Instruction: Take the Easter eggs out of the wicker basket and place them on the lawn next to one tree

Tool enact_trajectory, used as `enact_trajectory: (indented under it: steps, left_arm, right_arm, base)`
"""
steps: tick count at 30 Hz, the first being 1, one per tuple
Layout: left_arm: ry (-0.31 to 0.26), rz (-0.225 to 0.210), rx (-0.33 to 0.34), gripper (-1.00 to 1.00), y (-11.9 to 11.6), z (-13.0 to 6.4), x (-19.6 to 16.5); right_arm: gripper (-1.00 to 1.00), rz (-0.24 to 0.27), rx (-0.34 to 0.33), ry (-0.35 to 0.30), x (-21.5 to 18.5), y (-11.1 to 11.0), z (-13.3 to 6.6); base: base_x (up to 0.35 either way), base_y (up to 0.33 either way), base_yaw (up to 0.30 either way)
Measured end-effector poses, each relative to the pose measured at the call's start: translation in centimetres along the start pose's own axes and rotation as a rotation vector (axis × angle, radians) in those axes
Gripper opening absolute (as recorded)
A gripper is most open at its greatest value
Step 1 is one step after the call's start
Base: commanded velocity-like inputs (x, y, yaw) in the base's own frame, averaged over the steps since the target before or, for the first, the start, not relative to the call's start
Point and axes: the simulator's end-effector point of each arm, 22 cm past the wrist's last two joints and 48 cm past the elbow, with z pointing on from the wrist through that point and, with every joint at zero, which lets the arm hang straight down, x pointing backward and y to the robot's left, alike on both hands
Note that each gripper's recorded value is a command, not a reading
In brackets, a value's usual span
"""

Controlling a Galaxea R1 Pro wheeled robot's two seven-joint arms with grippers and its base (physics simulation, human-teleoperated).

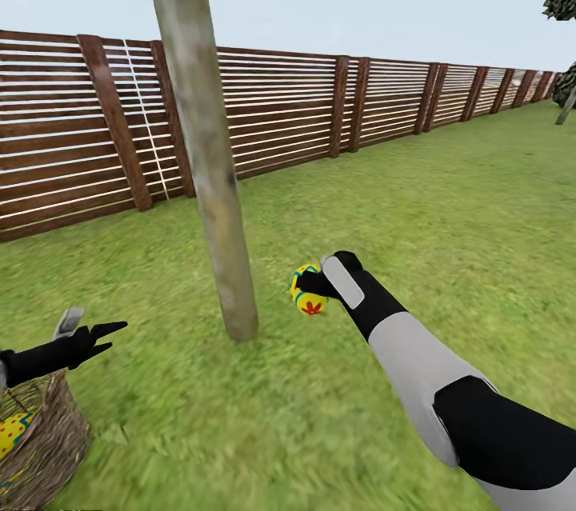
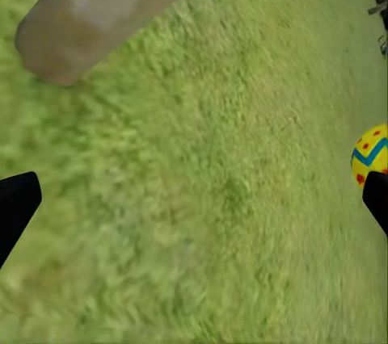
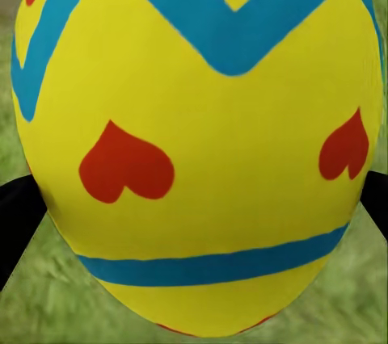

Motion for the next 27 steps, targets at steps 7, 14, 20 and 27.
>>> enact_trajectory:
  steps: [7,14,20,27]
  left_arm:
    - [0.013,-0.012,0.009,1.00,-0.1,1.0,0.9]
    - [0.014,-0.020,-0.159,1.00,4.0,0.9,1.1]
    - [0.018,-0.026,-0.191,1.00,5.0,0.9,1.3]
    - [0.041,-0.049,-0.251,1.00,6.1,2.9,3.3]
  right_arm:
    - [-1.00,-0.043,-0.047,0.002,0.7,1.5,0.6]
    - [-1.00,0.008,-0.031,0.030,5.5,0.0,3.4]
    - [-1.00,0.015,-0.029,0.041,6.8,-0.3,4.1]
    - [-1.00,-0.008,-0.024,0.048,7.4,-0.2,4.6]
  base:
    - [0.181,-0.212,0.171]
    - [0.205,-0.195,0.160]
    - [0.205,-0.192,0.168]
    - [0.212,-0.213,0.177]
